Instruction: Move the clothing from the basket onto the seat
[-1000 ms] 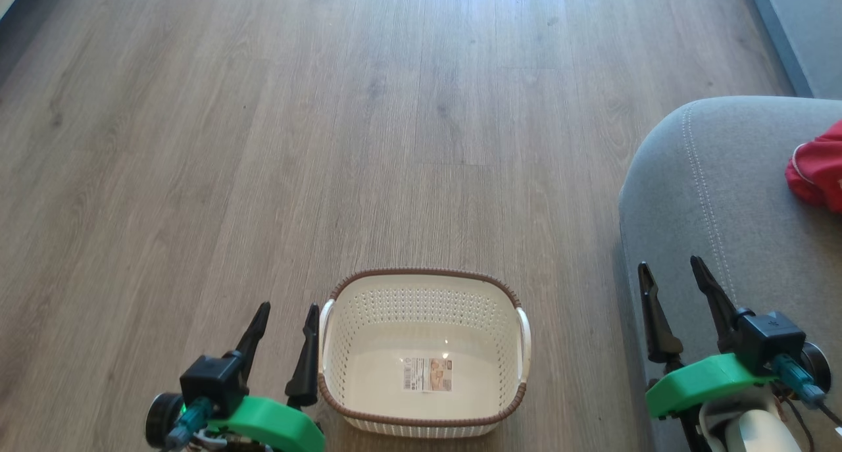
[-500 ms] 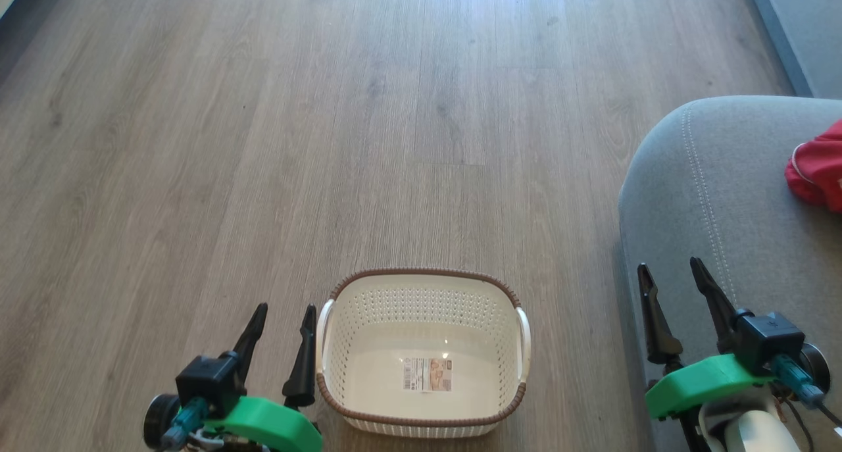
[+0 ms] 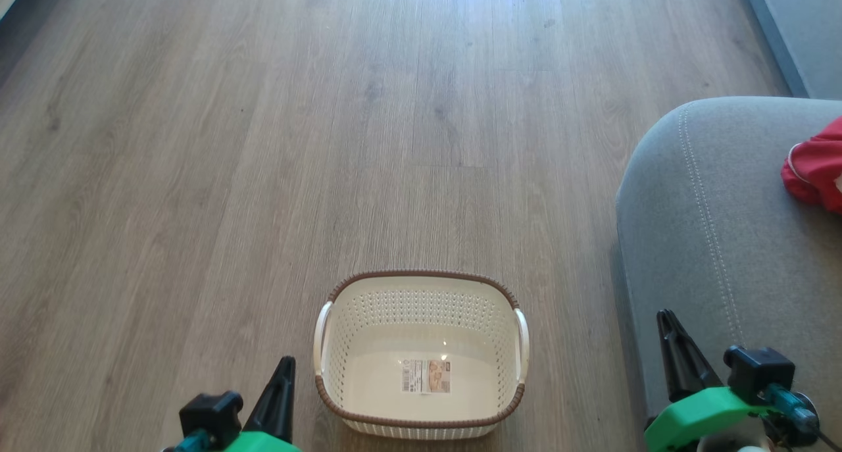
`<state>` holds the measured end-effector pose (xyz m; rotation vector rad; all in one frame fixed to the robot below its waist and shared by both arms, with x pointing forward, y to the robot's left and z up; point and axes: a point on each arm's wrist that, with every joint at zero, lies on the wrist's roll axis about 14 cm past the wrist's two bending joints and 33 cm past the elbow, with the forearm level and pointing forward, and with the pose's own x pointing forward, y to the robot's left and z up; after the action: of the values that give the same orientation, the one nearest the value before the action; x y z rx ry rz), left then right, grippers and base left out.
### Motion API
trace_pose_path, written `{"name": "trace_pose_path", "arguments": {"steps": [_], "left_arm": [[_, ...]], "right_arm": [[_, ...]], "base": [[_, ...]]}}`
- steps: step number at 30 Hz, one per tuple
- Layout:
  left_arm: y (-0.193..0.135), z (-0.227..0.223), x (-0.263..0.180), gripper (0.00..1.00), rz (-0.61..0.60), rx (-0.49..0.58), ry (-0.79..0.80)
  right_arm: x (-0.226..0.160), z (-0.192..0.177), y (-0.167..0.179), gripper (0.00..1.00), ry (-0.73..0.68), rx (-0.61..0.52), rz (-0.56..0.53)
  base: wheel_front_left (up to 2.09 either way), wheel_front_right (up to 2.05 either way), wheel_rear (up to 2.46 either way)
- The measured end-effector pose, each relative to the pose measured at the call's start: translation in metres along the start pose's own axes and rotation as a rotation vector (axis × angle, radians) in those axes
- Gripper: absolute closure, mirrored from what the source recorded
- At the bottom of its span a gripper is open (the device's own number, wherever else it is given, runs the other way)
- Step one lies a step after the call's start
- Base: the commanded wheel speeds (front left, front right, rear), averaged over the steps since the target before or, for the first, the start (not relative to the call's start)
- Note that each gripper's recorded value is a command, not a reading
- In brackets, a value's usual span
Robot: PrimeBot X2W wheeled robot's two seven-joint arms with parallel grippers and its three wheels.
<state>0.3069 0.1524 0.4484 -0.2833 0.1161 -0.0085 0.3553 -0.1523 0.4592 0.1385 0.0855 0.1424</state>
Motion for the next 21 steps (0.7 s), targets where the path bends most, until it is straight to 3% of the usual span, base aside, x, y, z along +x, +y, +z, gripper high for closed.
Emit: {"name": "trace_pose_path", "arguments": {"steps": [21], "left_arm": [[0.009, 0.001, 0.009, 1.0, 0.035, -0.234, 0.03]], "right_arm": [[-0.001, -0.001, -0.016, 1.0, 0.01, 0.255, -0.08]], "base": [[0.0, 0.0, 0.0]]}}
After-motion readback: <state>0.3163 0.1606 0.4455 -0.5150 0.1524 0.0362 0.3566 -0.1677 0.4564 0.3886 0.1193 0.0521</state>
